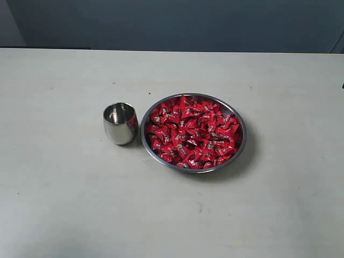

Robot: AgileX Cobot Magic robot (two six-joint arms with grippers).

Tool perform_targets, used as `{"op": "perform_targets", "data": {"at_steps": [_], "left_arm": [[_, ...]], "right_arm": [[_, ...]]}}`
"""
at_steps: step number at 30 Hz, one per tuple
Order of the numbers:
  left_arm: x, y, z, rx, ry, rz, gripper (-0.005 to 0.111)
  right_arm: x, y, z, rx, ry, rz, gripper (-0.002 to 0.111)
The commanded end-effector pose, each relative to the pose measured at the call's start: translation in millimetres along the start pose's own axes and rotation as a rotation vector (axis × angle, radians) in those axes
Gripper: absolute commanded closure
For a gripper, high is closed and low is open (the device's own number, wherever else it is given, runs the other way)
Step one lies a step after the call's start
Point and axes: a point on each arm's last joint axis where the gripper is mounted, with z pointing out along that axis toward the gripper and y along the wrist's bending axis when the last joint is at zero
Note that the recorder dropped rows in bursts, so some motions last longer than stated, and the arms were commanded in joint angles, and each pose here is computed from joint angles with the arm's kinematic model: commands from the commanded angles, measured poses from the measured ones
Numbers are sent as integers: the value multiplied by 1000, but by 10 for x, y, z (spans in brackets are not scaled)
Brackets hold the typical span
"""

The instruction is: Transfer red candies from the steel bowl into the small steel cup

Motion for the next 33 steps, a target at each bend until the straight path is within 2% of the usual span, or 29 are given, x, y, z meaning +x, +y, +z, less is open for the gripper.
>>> {"op": "perform_targets", "data": {"at_steps": [1,8,17,28,33], "left_arm": [[-9,-1,-2,1,-16,1,106],[-9,-1,-2,1,-16,1,106],[-9,-1,-2,1,-16,1,106],[-9,-1,-2,1,-16,1,106],[-9,-1,-2,1,-16,1,106]], "right_arm": [[-14,4,9,-1,-6,-2,108],[-8,4,9,-1,1,60,108],[21,6,9,-2,32,70,108],[131,20,78,-3,209,47,108],[-15,73,192,-21,286,-13,108]]}}
